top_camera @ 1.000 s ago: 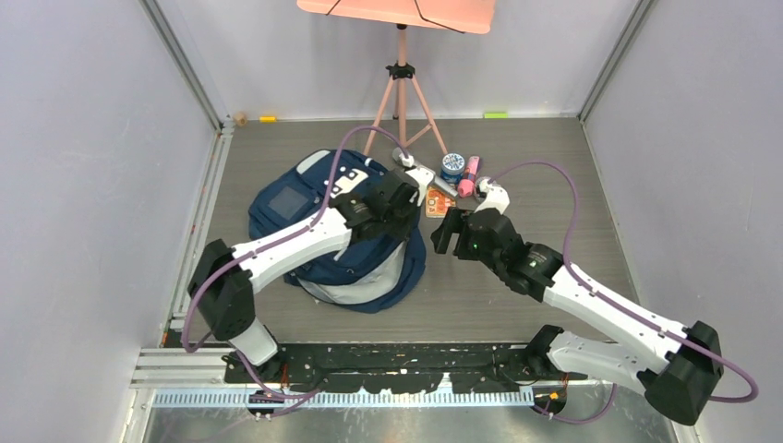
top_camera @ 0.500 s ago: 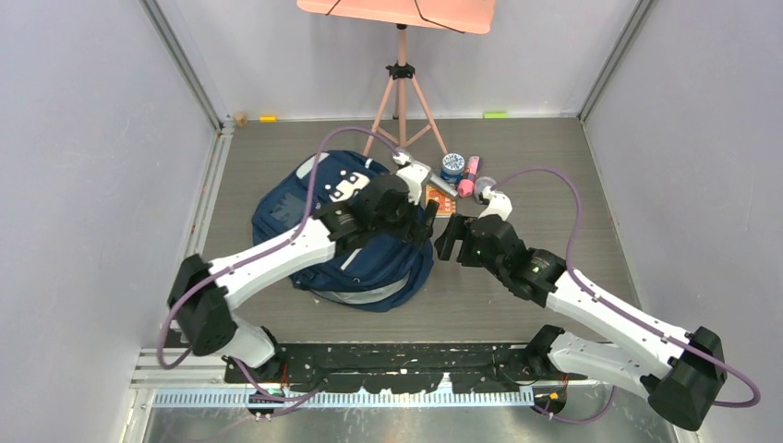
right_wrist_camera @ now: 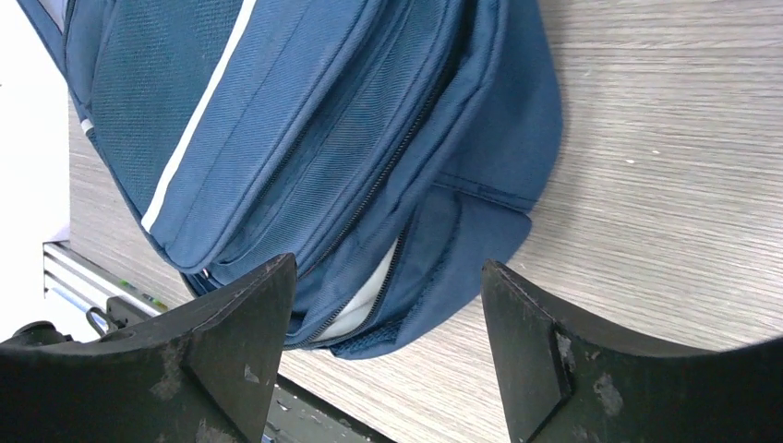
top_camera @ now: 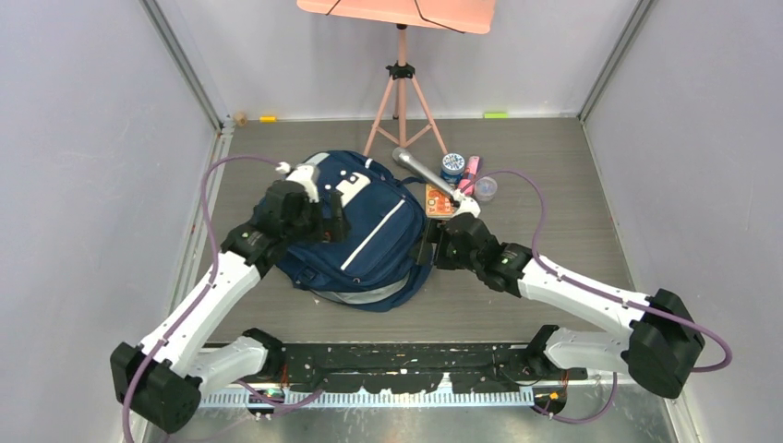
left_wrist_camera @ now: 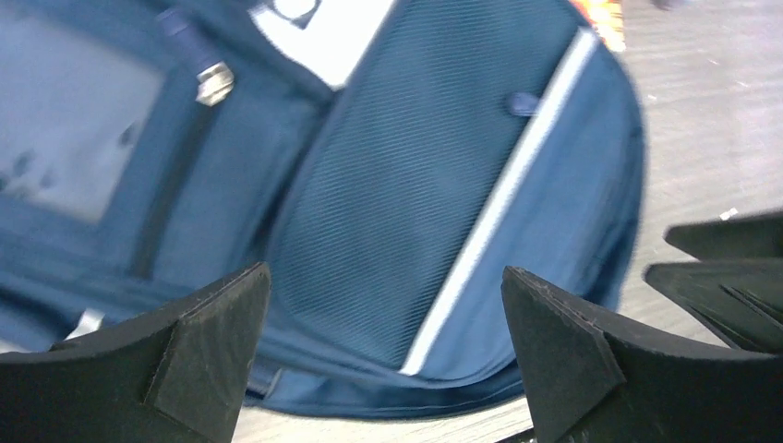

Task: Pack the student bag
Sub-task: Zip the student bag at the center of the board.

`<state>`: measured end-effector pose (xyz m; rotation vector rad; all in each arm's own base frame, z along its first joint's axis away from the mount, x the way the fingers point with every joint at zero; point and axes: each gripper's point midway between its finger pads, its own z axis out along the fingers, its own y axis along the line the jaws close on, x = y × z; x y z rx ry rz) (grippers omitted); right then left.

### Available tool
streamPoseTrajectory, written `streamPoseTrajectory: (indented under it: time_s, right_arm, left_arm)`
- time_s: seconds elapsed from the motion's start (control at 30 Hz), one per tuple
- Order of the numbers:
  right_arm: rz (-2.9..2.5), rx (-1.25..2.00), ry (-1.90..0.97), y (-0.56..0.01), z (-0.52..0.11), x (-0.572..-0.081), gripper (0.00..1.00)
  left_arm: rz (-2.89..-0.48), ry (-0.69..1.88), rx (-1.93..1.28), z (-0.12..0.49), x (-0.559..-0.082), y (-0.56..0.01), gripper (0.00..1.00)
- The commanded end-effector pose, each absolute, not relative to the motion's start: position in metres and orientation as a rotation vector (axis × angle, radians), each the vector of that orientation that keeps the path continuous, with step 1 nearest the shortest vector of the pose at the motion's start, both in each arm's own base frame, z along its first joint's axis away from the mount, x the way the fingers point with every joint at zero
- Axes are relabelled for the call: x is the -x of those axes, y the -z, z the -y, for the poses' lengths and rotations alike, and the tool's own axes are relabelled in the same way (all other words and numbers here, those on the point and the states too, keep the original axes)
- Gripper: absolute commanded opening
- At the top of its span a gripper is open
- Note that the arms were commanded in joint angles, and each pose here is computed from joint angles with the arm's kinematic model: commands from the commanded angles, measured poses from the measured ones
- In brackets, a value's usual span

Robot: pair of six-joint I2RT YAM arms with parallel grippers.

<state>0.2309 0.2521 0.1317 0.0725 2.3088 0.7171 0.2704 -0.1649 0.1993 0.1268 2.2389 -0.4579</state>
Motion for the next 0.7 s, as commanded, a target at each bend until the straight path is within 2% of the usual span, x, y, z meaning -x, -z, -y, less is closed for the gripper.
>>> streamPoseTrajectory:
  time_s: [0.0,0.13,0.3,0.37,0.4,0.43,0.47,0.53,0.6,0.67]
  right_arm:
    - [-2.265,-0.091,-0.821,-0.145,-0.276,-0.236,0.78]
    - [-2.292,-0.096,-0.822,-0.135,-0.285,-0.239,0.75]
    - [-2.3,-0.094,-0.823,-0.132,-0.299,-0.25,0.61]
    - [-2.298,-0.114,-0.788,-0.131,-0.298,-0.257,0.5]
    - [-2.297,-0.129,-0.751,-0.13,-0.295,-0.261,0.4]
    - [-2.288,-0.137,-0.726,-0.131,-0.294,-0.266,0.34]
    - [-2.286,-0.138,-0.715,-0.131,-0.293,-0.269,0.23]
    - [-2.271,-0.144,-0.681,-0.135,-0.291,-0.278,0.09]
    - [-2.264,-0.152,-0.633,-0.137,-0.286,-0.29,0.01]
    - [-2.27,-0.174,-0.575,-0.135,-0.275,-0.304,0.01]
  left_arm:
    - [-2.301,0.51,0.09,0.128,-0.26,-0.182,1.0]
    - [-2.276,0.576,0.243,0.109,-0.259,-0.173,1.0]
    - [-2.282,0.553,0.294,0.099,-0.255,-0.158,0.99]
    - [-2.295,0.522,0.295,0.095,-0.253,-0.153,0.98]
    - [-2.3,0.511,0.289,0.094,-0.251,-0.151,0.98]
    - [-2.306,0.503,0.282,0.093,-0.25,-0.15,0.97]
    - [-2.307,0.501,0.268,0.093,-0.249,-0.149,0.96]
    - [-2.306,0.538,0.219,0.099,-0.247,-0.149,0.93]
    - [-2.293,0.605,0.159,0.109,-0.244,-0.151,0.92]
    - [-2.285,0.658,0.13,0.117,-0.24,-0.151,0.91]
